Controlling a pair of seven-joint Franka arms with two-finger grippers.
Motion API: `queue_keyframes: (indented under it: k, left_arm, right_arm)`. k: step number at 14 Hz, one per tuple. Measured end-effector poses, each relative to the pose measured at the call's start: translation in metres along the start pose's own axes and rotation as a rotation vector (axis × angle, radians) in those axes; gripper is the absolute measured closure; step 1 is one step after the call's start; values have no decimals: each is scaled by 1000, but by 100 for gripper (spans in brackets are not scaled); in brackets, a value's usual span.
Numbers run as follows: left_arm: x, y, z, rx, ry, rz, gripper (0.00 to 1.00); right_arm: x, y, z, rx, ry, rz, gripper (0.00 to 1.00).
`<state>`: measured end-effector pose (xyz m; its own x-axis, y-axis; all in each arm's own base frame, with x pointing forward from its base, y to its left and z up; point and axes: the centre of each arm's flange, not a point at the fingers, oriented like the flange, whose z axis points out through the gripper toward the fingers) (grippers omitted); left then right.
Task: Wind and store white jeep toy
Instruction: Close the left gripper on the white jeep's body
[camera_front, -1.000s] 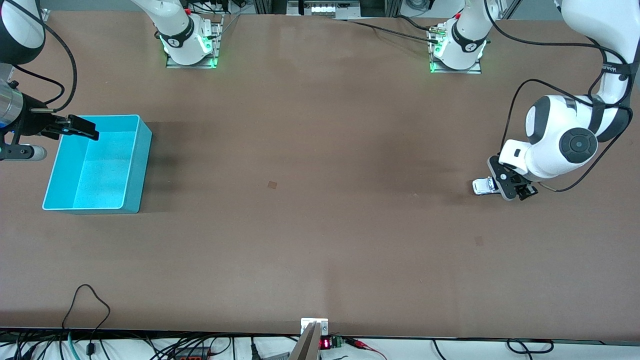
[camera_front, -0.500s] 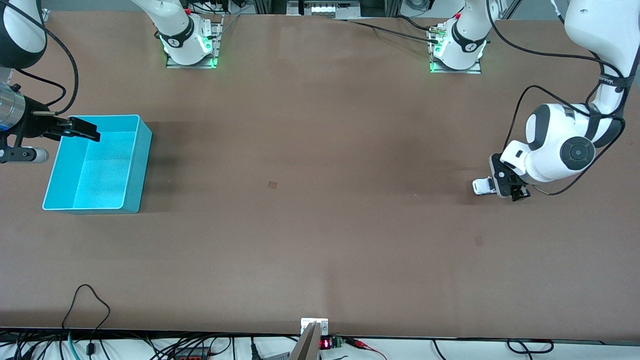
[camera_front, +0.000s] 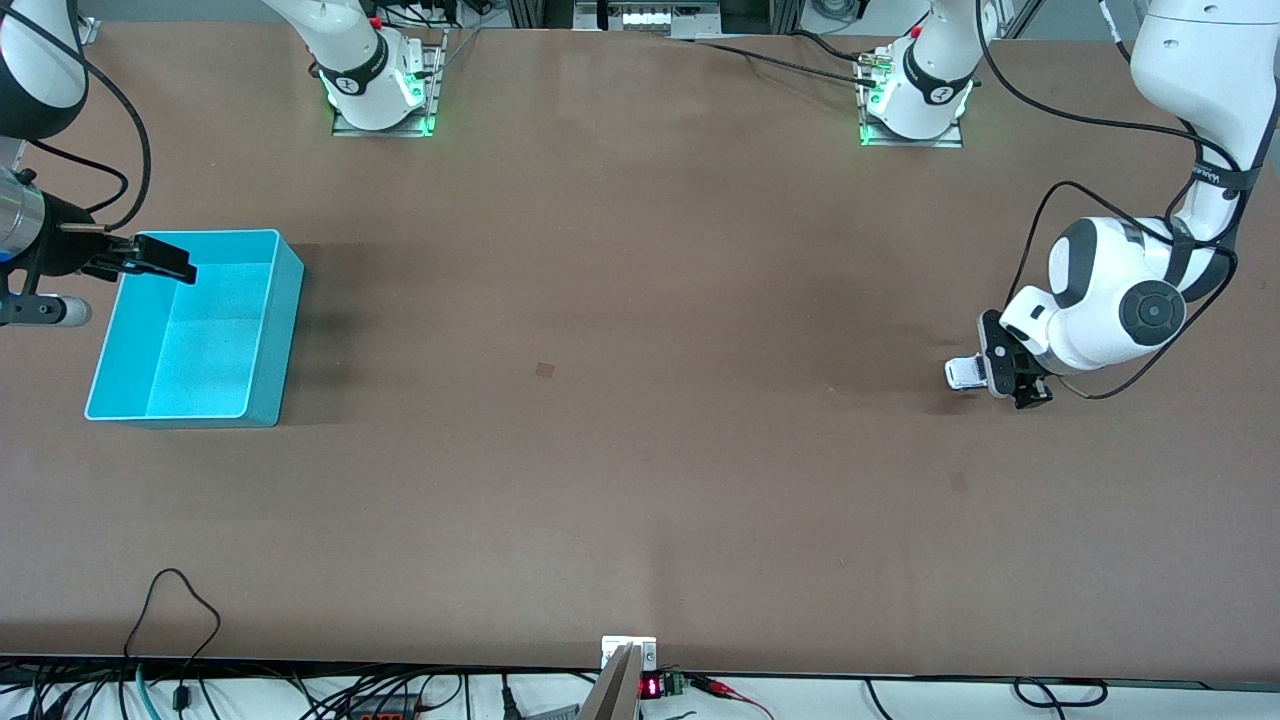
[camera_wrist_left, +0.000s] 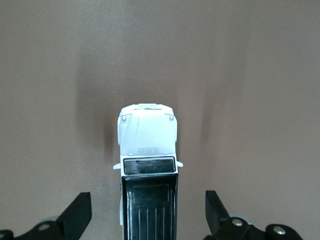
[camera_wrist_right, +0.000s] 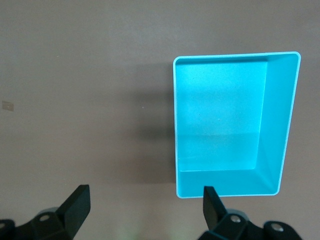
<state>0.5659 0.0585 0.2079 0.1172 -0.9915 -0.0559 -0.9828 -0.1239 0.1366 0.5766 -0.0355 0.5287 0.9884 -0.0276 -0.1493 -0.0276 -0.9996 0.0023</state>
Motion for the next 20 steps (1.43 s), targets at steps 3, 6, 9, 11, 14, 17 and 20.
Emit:
queue_keyframes:
  k: [3,6,9,11,14,17,20]
  left_arm:
    - [-7,1,15,-22,7,-5,0]
    - [-9,6,27,-43,12,-6,0]
    - [-10,5,28,-20,17,16,5]
    - [-9,4,27,-4,20,50,25]
    - [-8,2,24,12,21,66,48]
    - [-3,0,14,30,19,84,48]
    - [16,0,-7,64,11,120,48]
  right_arm:
    - [0,0,1,0,-2,0,0]
    - [1,0,2,0,-4,0,0]
    - [1,0,2,0,-4,0,0]
    - [1,0,2,0,-4,0,0]
    - [1,0,2,0,-4,0,0]
    - [1,0,2,0,-4,0,0]
    - [1,1,2,0,-4,2,0]
